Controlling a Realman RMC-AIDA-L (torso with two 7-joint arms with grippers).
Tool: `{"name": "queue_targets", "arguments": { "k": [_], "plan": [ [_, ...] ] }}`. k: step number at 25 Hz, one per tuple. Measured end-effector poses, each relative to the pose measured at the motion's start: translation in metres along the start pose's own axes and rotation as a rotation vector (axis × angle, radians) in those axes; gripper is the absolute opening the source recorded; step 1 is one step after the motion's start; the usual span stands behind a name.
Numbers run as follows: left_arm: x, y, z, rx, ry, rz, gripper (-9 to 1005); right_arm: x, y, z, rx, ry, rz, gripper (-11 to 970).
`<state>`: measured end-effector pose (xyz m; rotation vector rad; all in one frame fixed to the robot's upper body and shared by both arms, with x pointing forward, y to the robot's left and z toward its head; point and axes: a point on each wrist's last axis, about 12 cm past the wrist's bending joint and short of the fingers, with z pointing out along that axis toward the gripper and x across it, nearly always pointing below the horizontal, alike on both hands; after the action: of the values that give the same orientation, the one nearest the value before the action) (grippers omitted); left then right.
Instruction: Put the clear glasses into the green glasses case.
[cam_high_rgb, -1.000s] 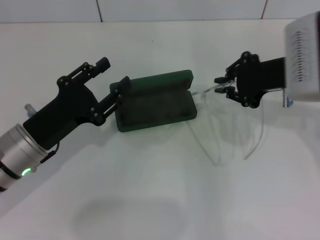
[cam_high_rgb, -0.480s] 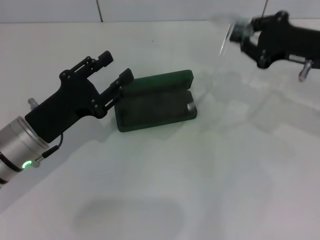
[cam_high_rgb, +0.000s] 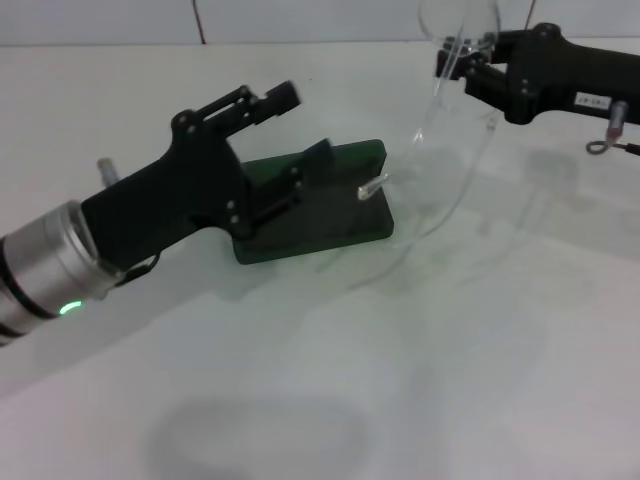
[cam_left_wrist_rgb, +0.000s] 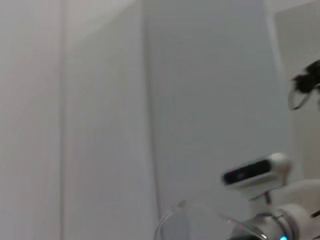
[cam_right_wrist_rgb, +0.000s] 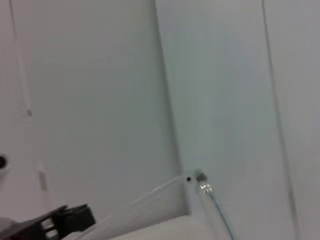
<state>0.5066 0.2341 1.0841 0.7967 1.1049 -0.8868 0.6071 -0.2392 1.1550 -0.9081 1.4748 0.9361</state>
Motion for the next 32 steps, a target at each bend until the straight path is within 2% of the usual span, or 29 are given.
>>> {"name": "queue_targets", "arguments": {
  "k": [3,7,16,23,32],
  "plan": [
    [-0.005,0.004,0.011,0.037,-0.021,0.021,596,-0.004,-0.006,0.002,-0.049,0.034,0.098,120],
    [-0.008,0.008,0.022,0.067,-0.029,0.032,596,-0.007,-0.010,0.007,-0.105,0.166,0.207,120],
    [-0.007,0.005,0.042,0.167,-0.015,0.040,596,-0.008,0.001,0.029,-0.235,0.414,0.297,120],
    [-0.005,0.000,0.048,0.205,-0.007,0.032,596,-0.004,0.010,0.040,-0.258,0.404,0.328,120],
    [0.003,-0.005,0.045,0.188,0.009,0.026,596,-0.009,0.024,0.060,-0.342,0.399,0.352,119]
  ]
}}
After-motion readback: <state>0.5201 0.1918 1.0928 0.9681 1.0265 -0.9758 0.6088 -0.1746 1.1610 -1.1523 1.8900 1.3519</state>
